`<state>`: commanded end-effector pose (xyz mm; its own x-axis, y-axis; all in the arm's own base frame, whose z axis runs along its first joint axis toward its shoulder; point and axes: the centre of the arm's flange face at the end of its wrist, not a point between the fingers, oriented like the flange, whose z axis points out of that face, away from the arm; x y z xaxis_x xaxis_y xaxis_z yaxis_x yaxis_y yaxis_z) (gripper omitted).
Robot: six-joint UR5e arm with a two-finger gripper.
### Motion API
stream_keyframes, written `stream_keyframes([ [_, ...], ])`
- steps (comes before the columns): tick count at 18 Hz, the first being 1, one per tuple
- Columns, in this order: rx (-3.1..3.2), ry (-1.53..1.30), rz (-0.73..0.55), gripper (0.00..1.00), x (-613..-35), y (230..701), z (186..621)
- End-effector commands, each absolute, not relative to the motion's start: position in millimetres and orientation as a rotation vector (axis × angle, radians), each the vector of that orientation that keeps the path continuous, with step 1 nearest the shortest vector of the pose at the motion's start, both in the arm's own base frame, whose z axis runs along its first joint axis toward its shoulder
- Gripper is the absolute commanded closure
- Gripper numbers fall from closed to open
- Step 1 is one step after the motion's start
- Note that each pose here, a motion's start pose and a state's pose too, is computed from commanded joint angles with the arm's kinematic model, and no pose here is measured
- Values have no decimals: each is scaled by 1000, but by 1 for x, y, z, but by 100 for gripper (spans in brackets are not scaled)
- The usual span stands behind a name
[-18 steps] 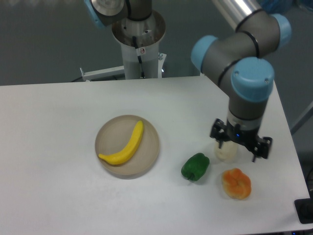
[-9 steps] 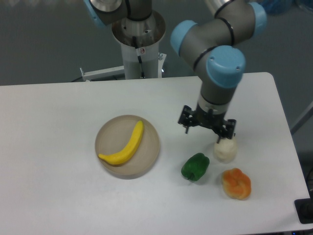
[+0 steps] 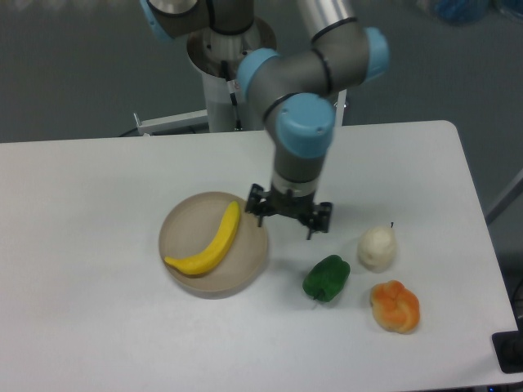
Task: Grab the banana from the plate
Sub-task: 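Raise the gripper and move it over the yellow banana on the plate, then lower the open gripper onto the banana and close it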
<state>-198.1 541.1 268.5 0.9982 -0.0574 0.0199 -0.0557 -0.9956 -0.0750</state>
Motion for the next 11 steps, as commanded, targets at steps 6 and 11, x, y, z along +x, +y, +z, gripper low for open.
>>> stream_keyframes([
  [6,-3065,131,-24,0,-160,543,234],
  [11,-3078,188,-39,0,-139,546,214],
])
